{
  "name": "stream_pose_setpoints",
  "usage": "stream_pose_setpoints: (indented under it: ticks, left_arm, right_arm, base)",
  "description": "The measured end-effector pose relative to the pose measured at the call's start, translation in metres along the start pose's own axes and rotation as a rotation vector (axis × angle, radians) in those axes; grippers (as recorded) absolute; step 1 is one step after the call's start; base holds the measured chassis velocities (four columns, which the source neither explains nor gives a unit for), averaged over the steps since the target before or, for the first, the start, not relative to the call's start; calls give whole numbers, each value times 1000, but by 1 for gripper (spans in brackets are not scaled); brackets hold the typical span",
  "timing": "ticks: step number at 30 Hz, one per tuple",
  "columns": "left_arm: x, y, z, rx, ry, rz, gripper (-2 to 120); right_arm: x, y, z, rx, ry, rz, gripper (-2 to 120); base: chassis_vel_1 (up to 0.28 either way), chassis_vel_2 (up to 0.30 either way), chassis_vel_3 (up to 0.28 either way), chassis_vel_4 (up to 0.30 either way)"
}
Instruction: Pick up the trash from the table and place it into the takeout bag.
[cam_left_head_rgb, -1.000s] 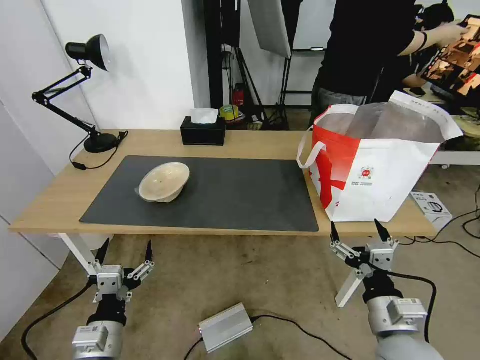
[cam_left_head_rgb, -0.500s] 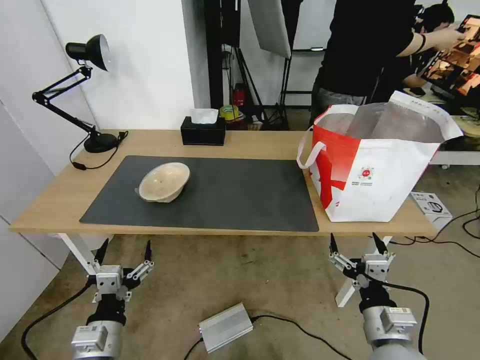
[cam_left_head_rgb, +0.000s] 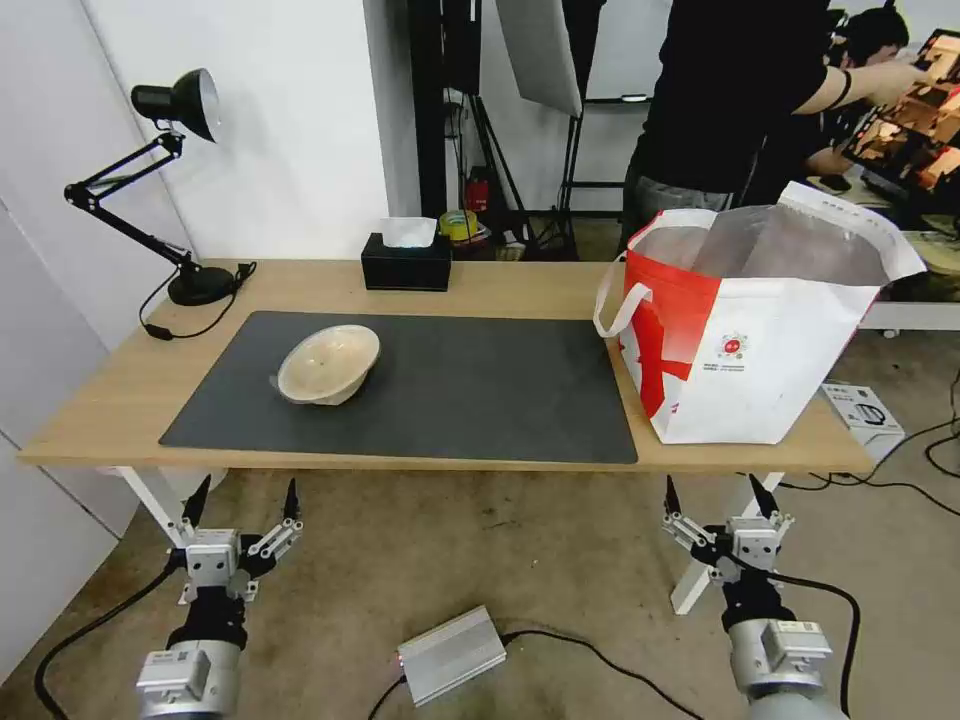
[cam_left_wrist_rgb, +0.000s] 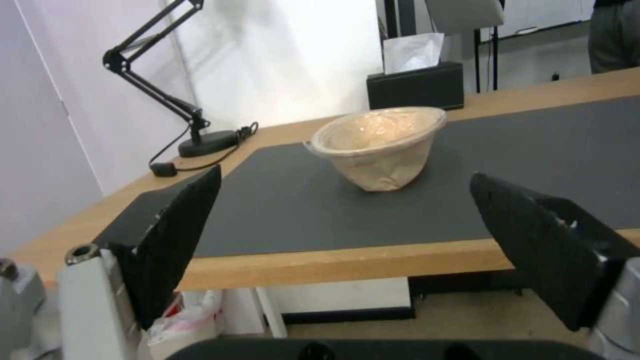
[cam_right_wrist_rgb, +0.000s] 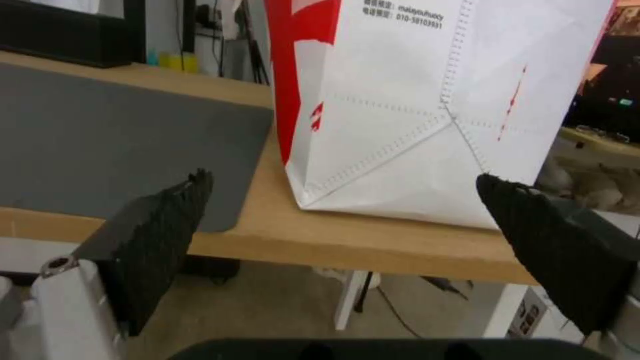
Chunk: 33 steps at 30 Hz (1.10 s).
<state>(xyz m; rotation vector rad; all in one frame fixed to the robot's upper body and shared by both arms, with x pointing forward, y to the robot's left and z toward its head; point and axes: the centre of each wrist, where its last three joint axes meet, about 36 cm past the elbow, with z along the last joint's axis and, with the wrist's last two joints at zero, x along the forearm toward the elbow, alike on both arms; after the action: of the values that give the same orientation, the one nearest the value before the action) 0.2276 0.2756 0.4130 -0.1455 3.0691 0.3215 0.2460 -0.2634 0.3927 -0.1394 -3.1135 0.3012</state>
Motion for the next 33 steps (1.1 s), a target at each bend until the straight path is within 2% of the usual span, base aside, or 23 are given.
stream_pose_setpoints:
  ticks: [9,17,26,33]
  left_arm:
    - [-1,2,-5,-1,-15,-1,100]
    - [-5,7,-26,-17,-72,17,100]
    - [-18,23,-49,-99,-146,70,100]
    - [-28,34,-57,-163,-186,134,100]
  right_arm:
    - [-1,-1,1,6,-3,-2,100]
    - [-4,0,-2,4,-13,-7,100]
    - [-6,10,-5,-4,-16,-41,100]
    - [-9,17,-7,-6,-12,-67,100]
  base:
    - [0,0,0,0]
    - [0,0,0,0]
    - [0,0,0,0]
    - [0,0,0,0]
